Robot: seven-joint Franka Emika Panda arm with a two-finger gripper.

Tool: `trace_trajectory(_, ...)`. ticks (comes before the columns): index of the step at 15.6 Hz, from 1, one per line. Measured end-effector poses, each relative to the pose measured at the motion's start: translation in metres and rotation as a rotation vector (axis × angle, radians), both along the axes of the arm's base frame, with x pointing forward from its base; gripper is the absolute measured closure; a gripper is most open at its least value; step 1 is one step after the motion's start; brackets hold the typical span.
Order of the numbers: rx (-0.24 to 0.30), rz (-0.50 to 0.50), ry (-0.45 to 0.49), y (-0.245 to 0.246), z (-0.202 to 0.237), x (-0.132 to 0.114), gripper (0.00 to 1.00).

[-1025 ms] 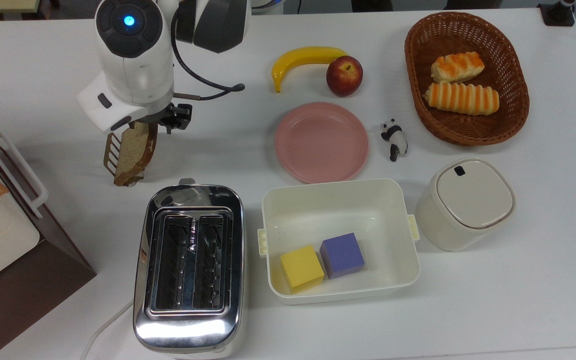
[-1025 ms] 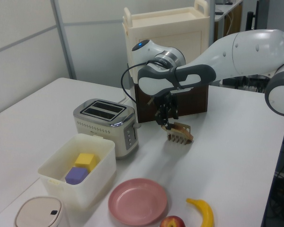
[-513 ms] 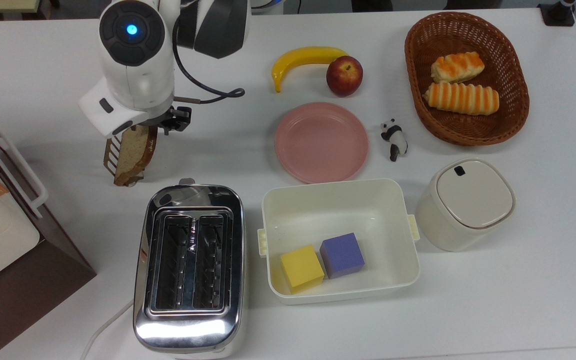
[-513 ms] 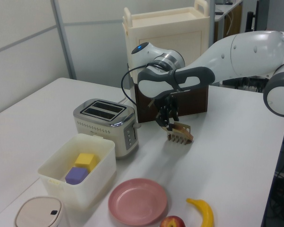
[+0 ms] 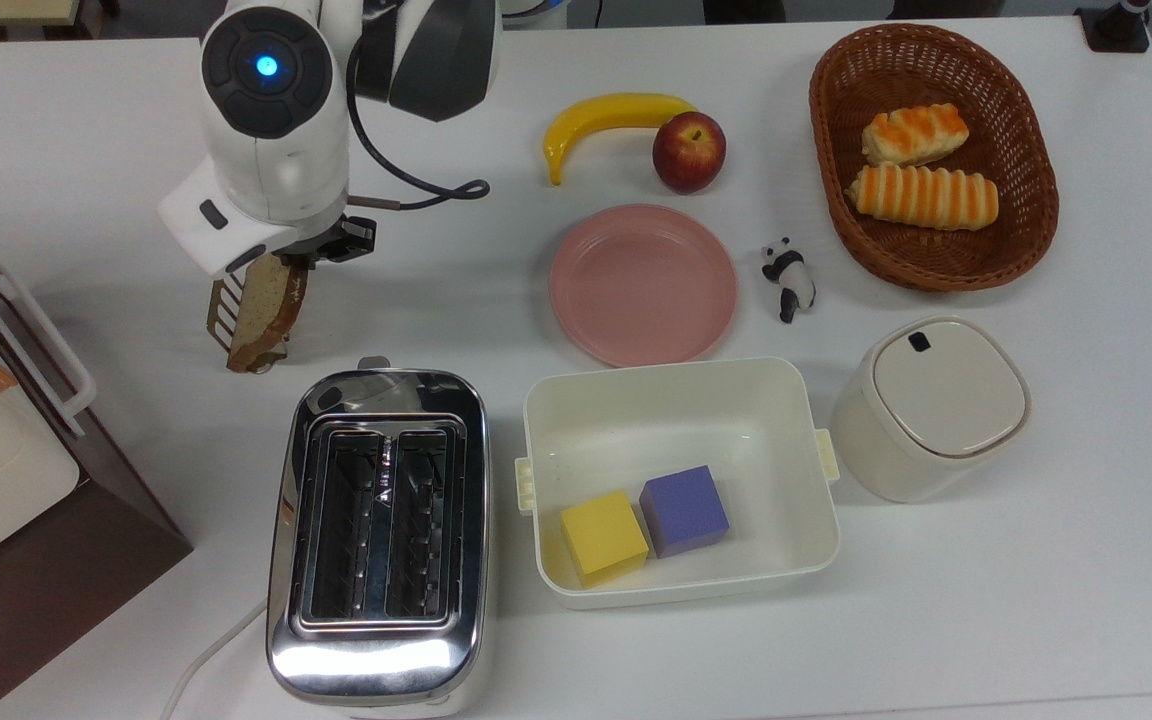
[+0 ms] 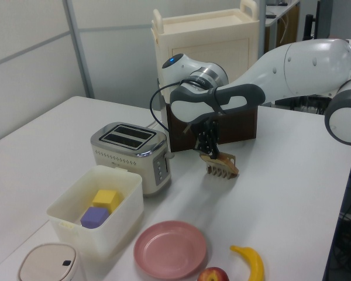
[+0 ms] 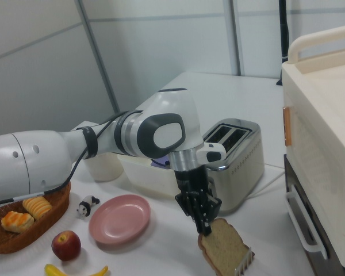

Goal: Put the bread in the toaster
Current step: 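Close the gripper on the bread slice's crust edge, then lift the bread slice up out of the rack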

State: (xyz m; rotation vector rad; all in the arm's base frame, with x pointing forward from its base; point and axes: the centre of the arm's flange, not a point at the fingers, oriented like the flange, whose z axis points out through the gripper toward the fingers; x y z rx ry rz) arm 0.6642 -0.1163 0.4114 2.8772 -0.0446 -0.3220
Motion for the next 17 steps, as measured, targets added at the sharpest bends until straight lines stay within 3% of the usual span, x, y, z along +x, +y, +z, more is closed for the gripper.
trace_trajectory(2,0.000,0.000,-0.001,0.000,0.000,0.000,0.87)
trace_trajectory(7,-0.002,0.020,-0.015,-0.003,0.011,0.002,0.89)
trace_trajectory(17,-0.012,0.035,-0.140,-0.005,0.090,-0.005,0.89)
